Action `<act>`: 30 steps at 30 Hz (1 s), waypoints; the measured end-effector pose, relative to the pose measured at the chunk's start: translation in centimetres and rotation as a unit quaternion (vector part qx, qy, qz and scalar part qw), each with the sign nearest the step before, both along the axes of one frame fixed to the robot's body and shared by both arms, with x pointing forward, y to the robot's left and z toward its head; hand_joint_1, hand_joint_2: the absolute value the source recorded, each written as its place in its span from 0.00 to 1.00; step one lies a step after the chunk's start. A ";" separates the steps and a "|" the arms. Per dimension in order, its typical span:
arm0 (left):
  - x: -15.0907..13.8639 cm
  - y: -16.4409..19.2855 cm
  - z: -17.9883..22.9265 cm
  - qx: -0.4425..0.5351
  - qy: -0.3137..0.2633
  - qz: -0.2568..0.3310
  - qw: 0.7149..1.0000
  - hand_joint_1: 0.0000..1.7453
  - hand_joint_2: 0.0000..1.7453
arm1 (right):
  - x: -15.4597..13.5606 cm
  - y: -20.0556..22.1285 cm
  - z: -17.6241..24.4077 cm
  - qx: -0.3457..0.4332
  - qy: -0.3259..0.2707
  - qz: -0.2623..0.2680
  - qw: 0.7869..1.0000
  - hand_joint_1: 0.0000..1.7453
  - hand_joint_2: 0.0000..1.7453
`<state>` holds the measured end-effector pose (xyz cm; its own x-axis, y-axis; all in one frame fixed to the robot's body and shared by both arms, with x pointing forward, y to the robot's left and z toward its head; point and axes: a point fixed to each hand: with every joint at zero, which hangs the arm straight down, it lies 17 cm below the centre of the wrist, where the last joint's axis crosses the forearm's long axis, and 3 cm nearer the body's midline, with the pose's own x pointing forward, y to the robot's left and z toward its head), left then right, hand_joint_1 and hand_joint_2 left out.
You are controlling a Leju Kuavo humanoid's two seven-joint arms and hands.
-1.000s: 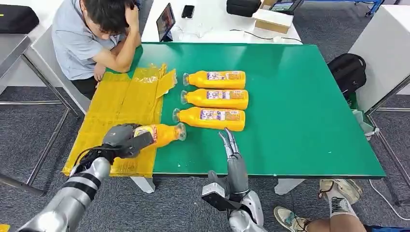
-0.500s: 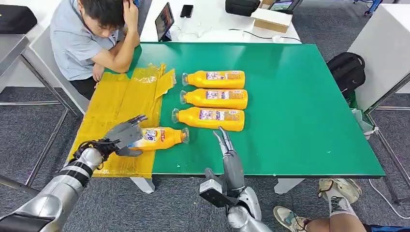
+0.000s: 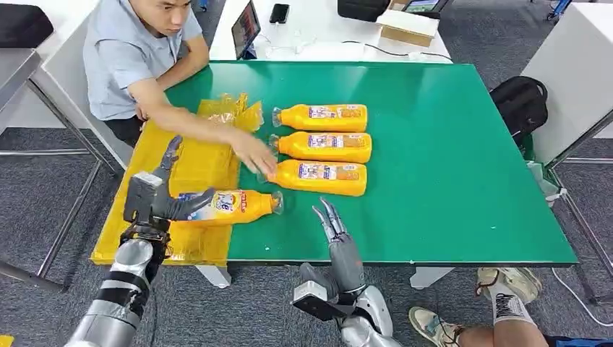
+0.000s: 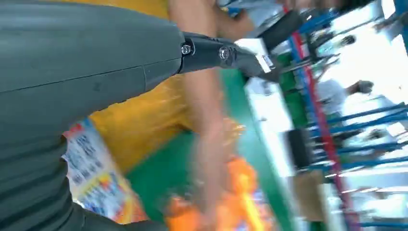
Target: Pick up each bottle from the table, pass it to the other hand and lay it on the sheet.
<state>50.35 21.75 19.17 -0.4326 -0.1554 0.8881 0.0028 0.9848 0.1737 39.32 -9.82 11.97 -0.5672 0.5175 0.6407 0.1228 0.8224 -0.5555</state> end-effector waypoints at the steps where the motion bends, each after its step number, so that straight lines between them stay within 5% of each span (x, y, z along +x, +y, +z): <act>1: -0.6 0.2 1.1 -0.027 -0.016 0.003 1.000 0.00 1.00 | -0.1 -0.1 -0.1 -0.001 0.001 -0.001 1.000 0.00 0.00; 3: -1.9 0.5 2.7 -0.065 -0.042 0.005 0.997 0.00 1.00 | -0.2 -0.4 -0.4 -0.001 0.004 -0.006 1.000 0.00 0.00; 4: -2.6 0.7 3.4 -0.079 -0.054 0.006 0.995 0.00 1.00 | -0.3 -0.5 -0.4 -0.002 0.004 -0.006 1.000 0.00 1.00; 9: -5.3 2.0 5.3 -0.116 -0.090 0.032 0.989 0.00 1.00 | -1.2 1.0 -1.0 -0.174 -0.061 0.010 0.983 0.00 1.00; 12: -6.6 3.2 5.5 -0.118 -0.097 0.058 0.987 0.00 1.00 | 0.5 -1.5 -1.2 -0.234 -0.056 -0.044 0.970 0.00 1.00; 21: -9.5 3.8 5.1 -0.075 -0.107 0.097 0.987 0.00 1.00 | 5.9 -11.4 0.6 -0.271 -0.017 -0.196 0.942 0.00 1.00; 30: -10.2 2.6 5.7 -0.032 -0.114 0.099 0.988 0.00 1.00 | 8.7 -12.8 -1.2 -0.287 0.048 -0.175 0.941 0.00 1.00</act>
<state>40.17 24.38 24.85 -0.5886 -0.2048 0.7821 -0.2237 0.9709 0.0859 47.98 -22.65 10.76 -0.2526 0.9378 0.2383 0.2567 0.3025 -0.9179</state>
